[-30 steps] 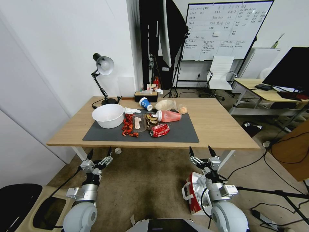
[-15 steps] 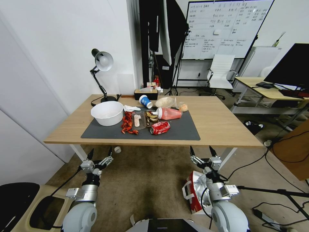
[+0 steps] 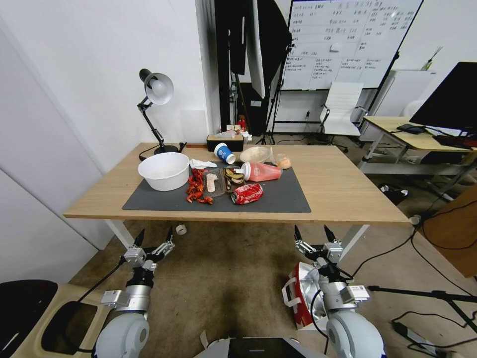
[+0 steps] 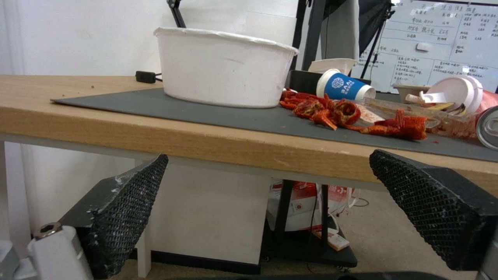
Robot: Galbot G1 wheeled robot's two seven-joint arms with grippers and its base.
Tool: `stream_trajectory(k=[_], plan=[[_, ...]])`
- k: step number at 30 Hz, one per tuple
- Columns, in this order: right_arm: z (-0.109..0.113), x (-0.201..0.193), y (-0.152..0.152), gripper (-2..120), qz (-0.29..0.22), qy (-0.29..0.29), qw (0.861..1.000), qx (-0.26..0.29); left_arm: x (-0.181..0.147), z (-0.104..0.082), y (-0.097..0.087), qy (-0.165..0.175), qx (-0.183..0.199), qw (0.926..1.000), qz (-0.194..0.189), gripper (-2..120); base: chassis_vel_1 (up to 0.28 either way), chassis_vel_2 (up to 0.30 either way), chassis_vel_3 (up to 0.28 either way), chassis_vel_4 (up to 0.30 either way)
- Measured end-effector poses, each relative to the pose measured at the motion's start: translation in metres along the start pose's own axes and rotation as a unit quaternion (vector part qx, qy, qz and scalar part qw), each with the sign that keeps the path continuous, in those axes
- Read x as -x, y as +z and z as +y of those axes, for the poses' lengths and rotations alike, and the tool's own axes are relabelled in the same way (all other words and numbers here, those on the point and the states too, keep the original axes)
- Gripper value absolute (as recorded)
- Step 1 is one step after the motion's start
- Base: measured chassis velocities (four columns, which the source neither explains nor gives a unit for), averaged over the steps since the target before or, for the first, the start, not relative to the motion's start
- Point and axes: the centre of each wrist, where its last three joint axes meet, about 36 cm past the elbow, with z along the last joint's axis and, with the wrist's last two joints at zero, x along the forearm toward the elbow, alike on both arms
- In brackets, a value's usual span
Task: Pick up the food delivery bag from the floor and place it on the table.
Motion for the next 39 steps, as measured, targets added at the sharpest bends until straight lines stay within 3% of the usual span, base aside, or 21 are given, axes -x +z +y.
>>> stream_trajectory(k=[39], plan=[[-0.0035,0.0006,-0.0002,100,0.002,0.004,1.0,0.002,-0.0004,-0.0017,-0.0003,0.006,-0.003,1.0,0.002,100,0.0,0.0,0.0,0.0]])
